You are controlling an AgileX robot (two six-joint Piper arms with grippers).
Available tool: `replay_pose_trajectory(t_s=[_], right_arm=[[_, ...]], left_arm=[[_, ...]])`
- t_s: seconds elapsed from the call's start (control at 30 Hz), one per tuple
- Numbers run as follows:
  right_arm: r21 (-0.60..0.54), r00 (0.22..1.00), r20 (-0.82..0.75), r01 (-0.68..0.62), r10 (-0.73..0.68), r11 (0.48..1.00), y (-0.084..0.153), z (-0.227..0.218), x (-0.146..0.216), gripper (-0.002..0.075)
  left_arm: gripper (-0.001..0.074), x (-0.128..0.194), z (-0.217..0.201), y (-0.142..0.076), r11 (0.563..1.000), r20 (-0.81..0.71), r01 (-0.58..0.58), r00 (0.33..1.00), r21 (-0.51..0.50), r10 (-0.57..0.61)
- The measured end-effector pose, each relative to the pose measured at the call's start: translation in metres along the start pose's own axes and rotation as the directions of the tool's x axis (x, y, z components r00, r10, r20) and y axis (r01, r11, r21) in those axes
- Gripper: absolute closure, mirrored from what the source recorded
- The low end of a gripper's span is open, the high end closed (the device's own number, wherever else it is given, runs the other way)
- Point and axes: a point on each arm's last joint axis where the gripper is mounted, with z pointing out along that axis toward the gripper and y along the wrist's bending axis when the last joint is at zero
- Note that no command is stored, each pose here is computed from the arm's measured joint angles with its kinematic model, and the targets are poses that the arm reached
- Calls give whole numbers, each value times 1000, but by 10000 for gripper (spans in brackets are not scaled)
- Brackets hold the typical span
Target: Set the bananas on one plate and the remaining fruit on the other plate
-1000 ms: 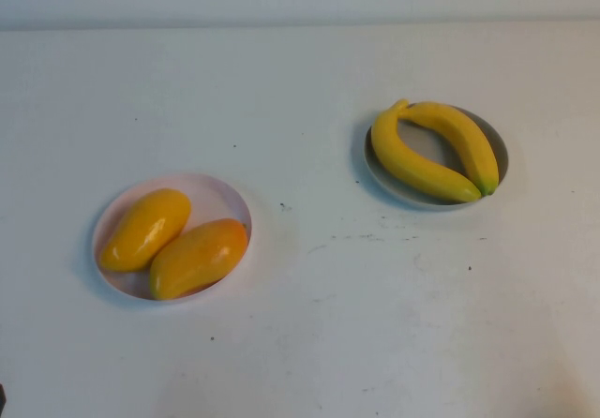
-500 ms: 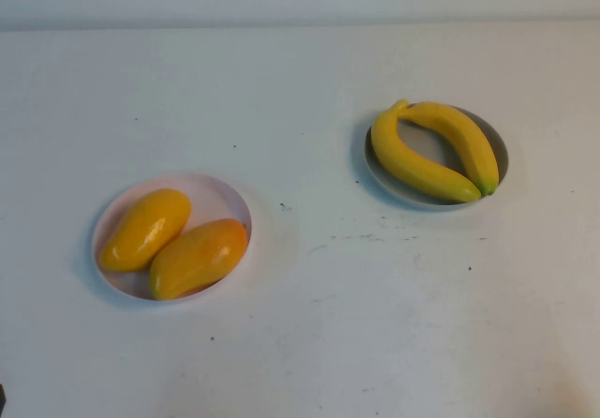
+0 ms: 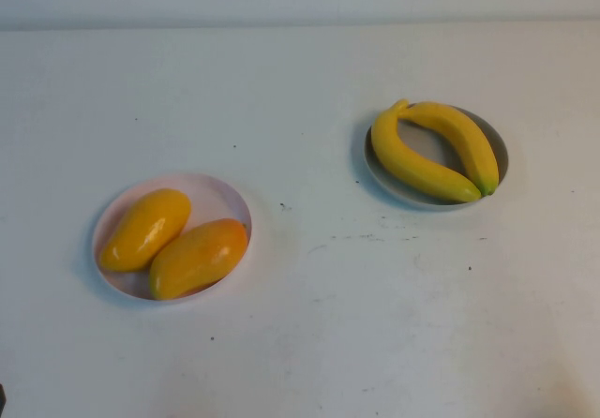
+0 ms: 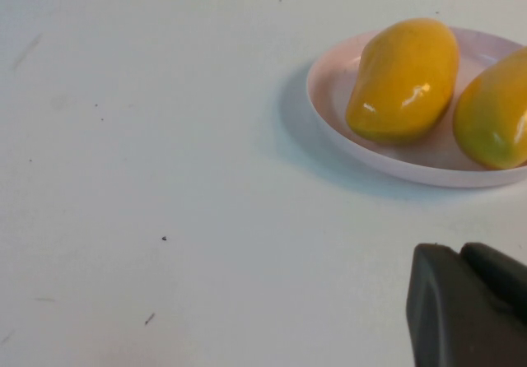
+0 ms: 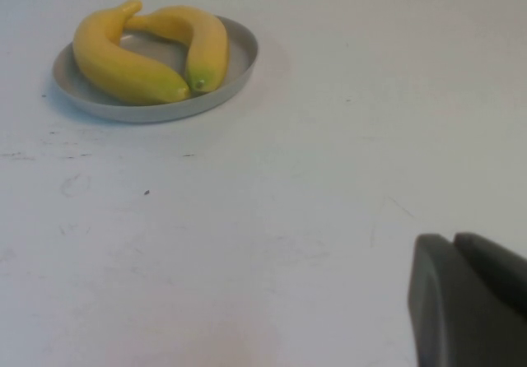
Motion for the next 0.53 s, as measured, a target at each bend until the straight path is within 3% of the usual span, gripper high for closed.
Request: replay_pose_trajectory(t_s=[0.53], right_arm=[[0,1000,6,1,-1,1000,0,0,0,741]], left_arm=[[734,0,0,0,1000,0,0,1000,0,0]])
